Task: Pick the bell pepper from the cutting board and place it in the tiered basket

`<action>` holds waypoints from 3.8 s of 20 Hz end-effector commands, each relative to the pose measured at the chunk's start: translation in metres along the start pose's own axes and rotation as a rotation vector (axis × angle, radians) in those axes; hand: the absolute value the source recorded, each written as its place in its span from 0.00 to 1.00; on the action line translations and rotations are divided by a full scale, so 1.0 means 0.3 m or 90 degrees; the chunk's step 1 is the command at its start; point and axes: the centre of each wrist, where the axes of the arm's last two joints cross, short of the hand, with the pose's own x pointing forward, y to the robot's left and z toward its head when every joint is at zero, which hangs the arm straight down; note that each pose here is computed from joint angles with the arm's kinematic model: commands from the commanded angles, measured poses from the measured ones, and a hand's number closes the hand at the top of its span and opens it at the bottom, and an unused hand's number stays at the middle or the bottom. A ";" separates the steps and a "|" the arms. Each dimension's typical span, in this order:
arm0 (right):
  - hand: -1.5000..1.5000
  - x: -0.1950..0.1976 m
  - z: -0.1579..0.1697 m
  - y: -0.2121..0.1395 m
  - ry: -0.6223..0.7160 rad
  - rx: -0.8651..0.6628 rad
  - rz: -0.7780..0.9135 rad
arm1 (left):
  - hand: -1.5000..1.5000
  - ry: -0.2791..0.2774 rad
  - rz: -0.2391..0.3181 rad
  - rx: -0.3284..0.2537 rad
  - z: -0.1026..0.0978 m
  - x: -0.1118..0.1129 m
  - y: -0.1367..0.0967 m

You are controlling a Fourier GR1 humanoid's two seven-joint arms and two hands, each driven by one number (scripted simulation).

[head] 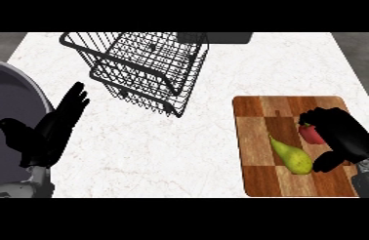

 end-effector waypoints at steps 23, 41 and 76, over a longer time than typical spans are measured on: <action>1.00 0.285 -0.056 -0.504 0.142 -0.368 -0.446 | 0.50 0.025 -0.003 0.028 -0.025 -0.048 0.050; 1.00 0.667 -0.304 -0.936 0.071 -0.310 -0.484 | 0.50 0.016 0.010 0.004 -0.007 0.003 0.027; 1.00 0.816 -0.727 -0.765 0.182 -0.388 -0.521 | 0.50 0.019 0.020 -0.035 -0.027 -0.052 -0.019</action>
